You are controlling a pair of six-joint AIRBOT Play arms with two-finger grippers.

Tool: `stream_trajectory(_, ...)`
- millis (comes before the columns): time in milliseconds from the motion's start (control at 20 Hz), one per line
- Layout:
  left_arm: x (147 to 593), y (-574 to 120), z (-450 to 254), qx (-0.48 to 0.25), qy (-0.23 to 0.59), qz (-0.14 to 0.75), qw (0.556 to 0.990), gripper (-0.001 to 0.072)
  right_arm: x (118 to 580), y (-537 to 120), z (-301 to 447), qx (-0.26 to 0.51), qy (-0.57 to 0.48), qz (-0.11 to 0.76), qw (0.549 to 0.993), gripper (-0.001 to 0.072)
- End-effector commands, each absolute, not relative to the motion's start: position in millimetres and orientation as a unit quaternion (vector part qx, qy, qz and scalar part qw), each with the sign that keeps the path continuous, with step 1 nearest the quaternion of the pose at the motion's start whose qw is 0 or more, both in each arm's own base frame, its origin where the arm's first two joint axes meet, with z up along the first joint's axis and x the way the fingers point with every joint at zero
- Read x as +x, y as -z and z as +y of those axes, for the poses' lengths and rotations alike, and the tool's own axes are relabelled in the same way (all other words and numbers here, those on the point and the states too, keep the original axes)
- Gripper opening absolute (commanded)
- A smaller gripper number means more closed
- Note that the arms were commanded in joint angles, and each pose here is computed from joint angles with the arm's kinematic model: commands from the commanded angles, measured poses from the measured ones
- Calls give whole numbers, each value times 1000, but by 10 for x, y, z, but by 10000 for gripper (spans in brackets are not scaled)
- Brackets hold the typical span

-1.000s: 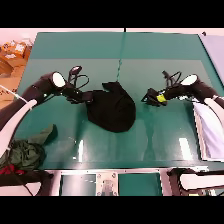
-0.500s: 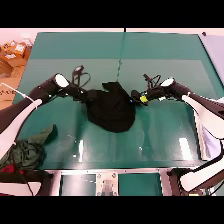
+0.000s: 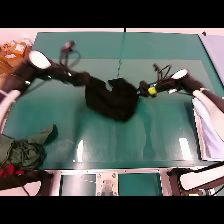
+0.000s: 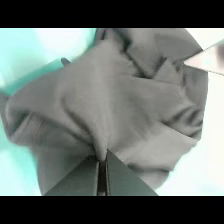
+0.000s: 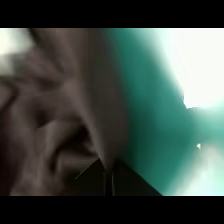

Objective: Fold the shirts.

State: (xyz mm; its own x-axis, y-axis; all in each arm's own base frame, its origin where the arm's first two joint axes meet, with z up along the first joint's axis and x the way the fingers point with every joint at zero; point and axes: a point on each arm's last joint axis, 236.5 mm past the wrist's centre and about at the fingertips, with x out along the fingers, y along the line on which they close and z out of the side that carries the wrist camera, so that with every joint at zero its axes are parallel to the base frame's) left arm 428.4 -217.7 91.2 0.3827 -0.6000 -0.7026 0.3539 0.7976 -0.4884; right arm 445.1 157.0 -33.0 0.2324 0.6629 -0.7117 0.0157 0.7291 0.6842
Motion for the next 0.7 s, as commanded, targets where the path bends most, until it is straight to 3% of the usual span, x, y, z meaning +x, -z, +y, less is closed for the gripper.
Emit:
stream_trajectory(0,4278,-1948,-2043,-111,305,373,869,29,4529,-707,1350,291,-246,493,782,19)
stream_trajectory(350,3609,-3706,-1645,-35,284,177,942,29,3709,-3130,877,210,-244,235,917,20)
stream_trajectory(650,3158,-4302,-1228,-7,221,104,970,29,2845,-4207,523,142,-165,75,973,21)
